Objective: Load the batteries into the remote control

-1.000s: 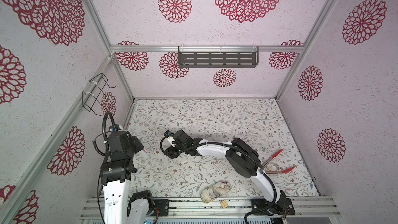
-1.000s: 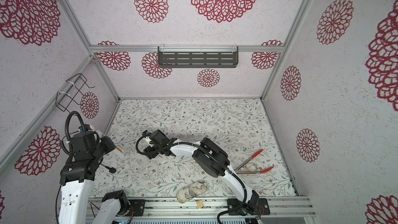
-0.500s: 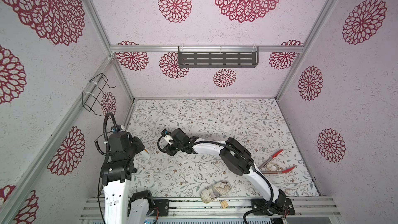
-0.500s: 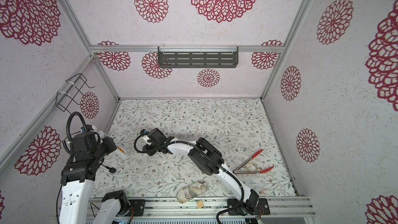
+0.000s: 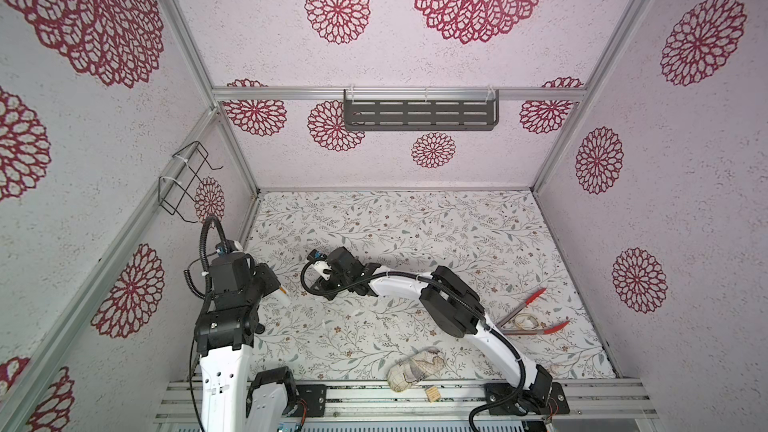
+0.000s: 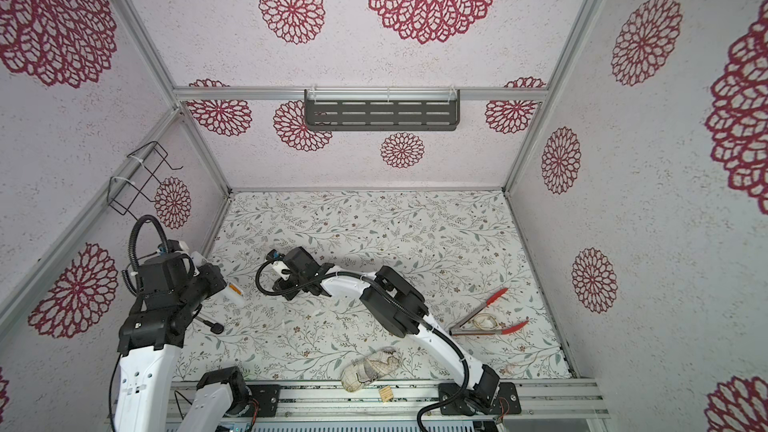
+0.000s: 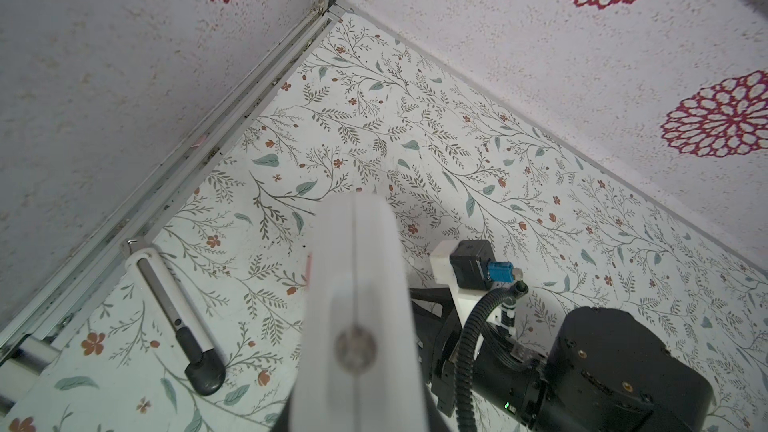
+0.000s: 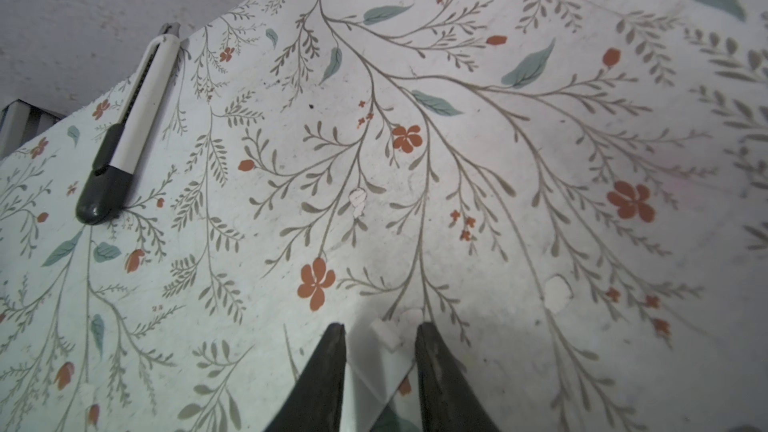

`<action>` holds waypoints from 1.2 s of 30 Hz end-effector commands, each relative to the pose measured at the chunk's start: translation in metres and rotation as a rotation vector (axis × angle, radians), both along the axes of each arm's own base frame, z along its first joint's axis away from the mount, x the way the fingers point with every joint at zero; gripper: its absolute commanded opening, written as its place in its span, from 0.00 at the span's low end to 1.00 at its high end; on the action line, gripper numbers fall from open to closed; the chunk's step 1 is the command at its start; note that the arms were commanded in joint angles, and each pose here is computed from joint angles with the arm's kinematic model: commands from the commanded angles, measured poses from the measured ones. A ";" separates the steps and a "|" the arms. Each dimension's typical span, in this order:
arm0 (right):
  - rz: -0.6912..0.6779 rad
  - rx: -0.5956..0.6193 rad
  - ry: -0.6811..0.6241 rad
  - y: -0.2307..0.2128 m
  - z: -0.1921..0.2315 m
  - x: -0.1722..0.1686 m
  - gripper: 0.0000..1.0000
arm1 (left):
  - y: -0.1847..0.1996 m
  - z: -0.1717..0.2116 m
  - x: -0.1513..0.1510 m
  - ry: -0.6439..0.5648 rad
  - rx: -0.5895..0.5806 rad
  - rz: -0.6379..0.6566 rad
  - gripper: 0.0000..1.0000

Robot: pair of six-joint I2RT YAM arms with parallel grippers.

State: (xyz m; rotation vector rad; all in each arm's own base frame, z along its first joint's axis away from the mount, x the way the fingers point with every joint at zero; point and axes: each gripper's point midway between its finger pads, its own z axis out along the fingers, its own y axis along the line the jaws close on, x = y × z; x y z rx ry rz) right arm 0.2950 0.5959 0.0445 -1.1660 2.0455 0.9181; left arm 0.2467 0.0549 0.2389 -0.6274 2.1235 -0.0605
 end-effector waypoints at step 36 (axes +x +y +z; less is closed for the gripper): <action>-0.133 -0.016 -0.097 -0.085 0.031 0.015 0.01 | -0.048 0.009 0.027 -0.110 -0.141 -0.263 0.00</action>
